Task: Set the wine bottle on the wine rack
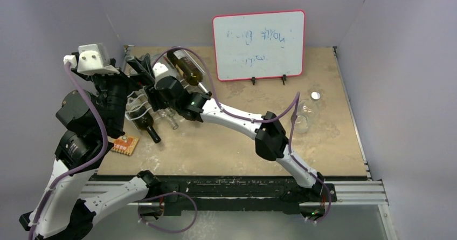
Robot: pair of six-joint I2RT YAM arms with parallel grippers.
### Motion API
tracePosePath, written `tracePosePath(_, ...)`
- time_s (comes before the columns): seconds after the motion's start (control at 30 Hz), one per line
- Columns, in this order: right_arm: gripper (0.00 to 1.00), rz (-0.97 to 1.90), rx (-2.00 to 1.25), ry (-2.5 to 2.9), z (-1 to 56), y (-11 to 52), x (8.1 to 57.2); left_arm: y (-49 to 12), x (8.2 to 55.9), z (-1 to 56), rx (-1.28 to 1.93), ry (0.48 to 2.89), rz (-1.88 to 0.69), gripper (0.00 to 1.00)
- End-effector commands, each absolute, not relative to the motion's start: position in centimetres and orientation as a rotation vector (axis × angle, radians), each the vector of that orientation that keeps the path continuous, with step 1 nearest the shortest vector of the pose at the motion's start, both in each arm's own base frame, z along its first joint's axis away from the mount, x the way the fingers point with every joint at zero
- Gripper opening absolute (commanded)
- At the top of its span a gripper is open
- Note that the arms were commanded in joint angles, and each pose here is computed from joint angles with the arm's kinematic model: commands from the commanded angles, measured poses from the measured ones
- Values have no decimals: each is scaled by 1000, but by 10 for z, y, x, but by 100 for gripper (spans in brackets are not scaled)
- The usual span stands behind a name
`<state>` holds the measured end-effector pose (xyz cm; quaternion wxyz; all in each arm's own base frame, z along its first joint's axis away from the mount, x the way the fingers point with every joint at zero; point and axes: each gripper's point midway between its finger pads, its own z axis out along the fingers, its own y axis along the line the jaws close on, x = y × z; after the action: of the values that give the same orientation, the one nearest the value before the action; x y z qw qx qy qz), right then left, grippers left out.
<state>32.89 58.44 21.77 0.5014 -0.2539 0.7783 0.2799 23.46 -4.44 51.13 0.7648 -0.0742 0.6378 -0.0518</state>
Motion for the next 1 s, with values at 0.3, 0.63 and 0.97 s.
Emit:
tracePosePath(0.3,14,718,-511,1659,276,607,352,-43,235,516,-191,1377,-128,100)
tracePosePath(0.63,29,710,-527,1656,258,616,358,-45,237,512,-188,1390,-120,100)
tracePosePath(0.97,56,712,-538,1681,242,617,368,-49,245,505,-183,1418,-94,100)
